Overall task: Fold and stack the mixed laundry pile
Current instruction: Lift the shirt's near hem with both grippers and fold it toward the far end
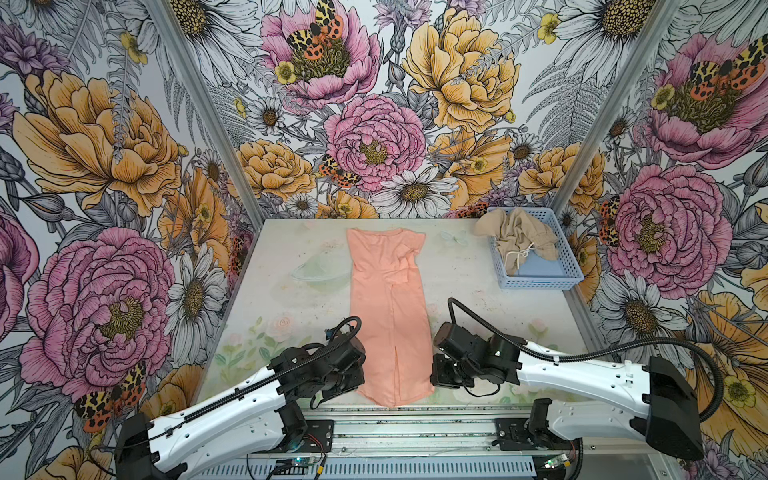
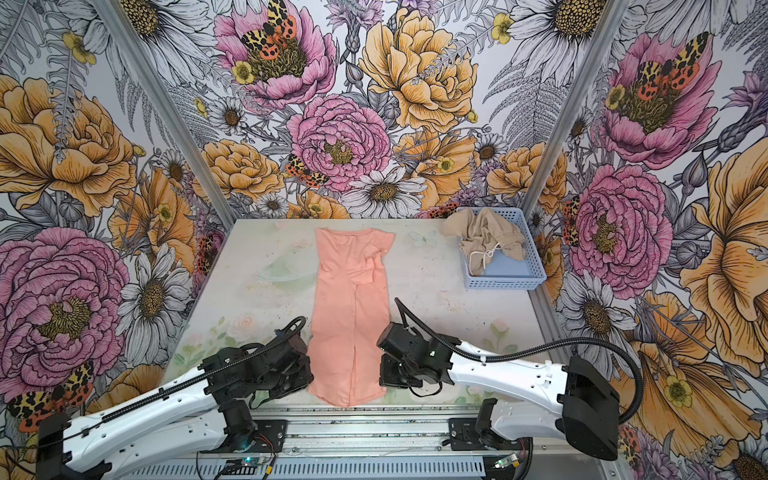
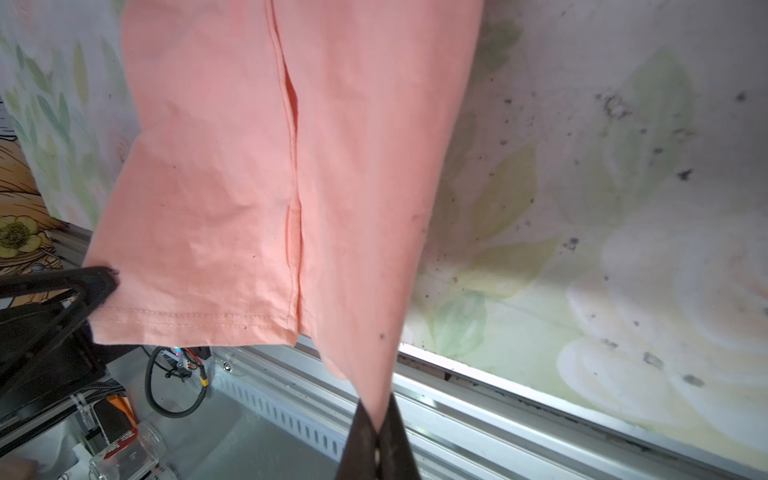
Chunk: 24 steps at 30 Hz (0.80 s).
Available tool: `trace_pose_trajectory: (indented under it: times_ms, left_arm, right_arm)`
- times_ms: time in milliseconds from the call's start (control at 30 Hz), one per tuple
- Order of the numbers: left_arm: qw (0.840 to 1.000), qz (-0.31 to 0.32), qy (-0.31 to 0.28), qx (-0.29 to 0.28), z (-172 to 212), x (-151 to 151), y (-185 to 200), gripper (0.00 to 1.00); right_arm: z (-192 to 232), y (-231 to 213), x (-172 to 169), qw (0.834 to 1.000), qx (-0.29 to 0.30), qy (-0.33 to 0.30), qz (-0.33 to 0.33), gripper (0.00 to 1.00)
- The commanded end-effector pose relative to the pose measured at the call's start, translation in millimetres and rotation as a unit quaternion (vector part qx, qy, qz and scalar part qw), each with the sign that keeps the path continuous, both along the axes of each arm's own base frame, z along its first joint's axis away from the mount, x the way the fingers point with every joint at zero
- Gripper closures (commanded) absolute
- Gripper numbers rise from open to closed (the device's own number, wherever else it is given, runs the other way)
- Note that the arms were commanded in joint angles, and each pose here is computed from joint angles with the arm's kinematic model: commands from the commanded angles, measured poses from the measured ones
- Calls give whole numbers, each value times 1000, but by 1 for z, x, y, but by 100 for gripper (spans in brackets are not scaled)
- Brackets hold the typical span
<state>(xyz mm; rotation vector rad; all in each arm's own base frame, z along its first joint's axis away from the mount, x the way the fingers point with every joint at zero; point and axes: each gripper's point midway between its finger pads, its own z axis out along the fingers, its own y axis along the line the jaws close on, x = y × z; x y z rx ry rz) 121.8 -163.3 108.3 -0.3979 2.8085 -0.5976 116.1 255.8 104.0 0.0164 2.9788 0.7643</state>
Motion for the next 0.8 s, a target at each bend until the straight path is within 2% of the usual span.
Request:
trace_pose_trajectory:
  times_ms: [0, 233, 433, 767]
  left_arm:
    - [1000, -4, -3, 12, 11, 8, 8, 100]
    - [1000, 0, -22, 16, 31, 60, 15, 100]
    - [999, 6, -44, 15, 44, 122, 18, 100]
    - [999, 3, -34, 32, 22, 206, 29, 100]
  right_arm:
    - [19, -7, 12, 1000, 11, -7, -2, 100]
    - [41, -6, 79, 999, 35, -29, -7, 100]
    - [42, 0, 141, 999, 41, -36, -1, 100]
    - [27, -2, 238, 998, 44, -44, -16, 100]
